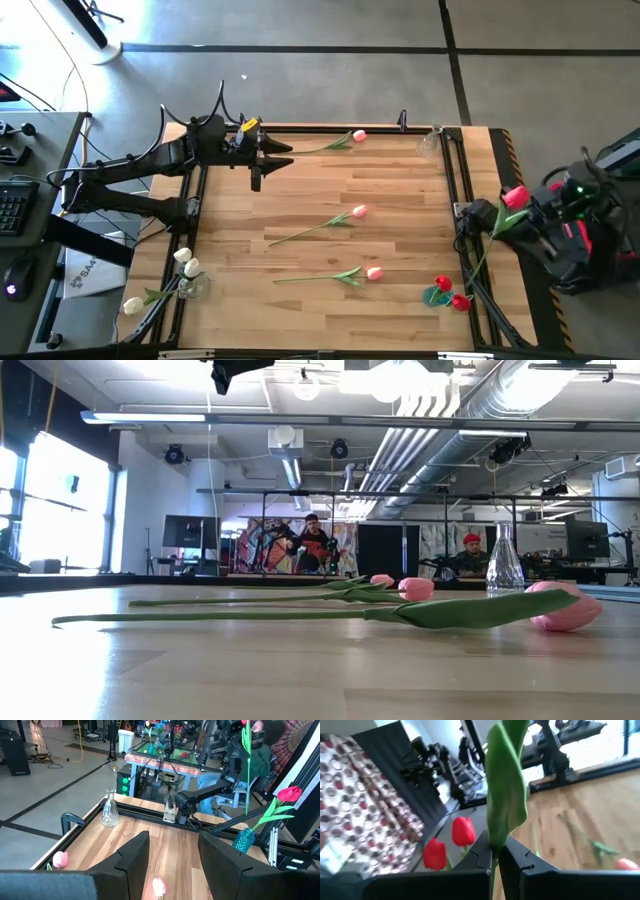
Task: Sort flowers into vase by color
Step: Put the red flower into the blue vase
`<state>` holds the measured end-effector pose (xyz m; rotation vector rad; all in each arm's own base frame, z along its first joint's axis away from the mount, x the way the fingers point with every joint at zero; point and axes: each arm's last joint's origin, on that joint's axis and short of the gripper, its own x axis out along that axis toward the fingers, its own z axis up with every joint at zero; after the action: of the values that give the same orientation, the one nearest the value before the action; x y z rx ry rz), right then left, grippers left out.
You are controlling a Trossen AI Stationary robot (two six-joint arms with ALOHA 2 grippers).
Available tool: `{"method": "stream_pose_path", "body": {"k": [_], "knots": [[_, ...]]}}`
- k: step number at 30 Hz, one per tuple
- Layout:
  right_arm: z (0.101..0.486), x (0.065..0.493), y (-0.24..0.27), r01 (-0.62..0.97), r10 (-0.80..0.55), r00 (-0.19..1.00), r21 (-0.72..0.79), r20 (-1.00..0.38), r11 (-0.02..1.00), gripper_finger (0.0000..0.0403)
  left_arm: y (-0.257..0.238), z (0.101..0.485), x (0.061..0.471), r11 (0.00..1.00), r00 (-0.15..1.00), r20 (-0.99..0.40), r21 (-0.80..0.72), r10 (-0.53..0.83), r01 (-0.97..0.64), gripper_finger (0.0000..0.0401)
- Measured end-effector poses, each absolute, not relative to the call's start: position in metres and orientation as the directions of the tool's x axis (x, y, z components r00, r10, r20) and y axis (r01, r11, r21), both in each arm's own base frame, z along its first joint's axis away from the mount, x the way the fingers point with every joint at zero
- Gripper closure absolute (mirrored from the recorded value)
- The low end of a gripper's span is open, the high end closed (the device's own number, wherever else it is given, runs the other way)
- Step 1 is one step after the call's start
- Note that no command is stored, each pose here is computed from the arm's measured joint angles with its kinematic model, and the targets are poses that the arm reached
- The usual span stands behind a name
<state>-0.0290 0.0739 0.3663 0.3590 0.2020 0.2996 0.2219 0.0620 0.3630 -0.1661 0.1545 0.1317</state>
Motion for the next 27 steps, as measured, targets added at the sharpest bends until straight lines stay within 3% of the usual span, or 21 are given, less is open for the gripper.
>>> {"method": "stream_pose_path", "body": {"k": [8,19,27], "knots": [[0.362,-0.022,0.074,-0.163,0.212,0.969,0.316,-0.128,0.935,0.0403,0.062,0.363,0.222,0.978,0.980,-0.164,-0.154,0.117,-0.143,0.0243],[0.338,-0.015,0.076,-0.258,0.309,0.947,0.373,-0.084,0.891,0.0403,0.062,0.363,0.222,0.978,0.979,-0.164,-0.154,0.117,-0.143,0.0243],[0.334,-0.015,0.079,-0.298,0.339,0.937,0.314,-0.084,0.901,0.0403,0.062,0.363,0.222,0.978,0.980,-0.164,-0.154,0.117,-0.143,0.0243]]}}
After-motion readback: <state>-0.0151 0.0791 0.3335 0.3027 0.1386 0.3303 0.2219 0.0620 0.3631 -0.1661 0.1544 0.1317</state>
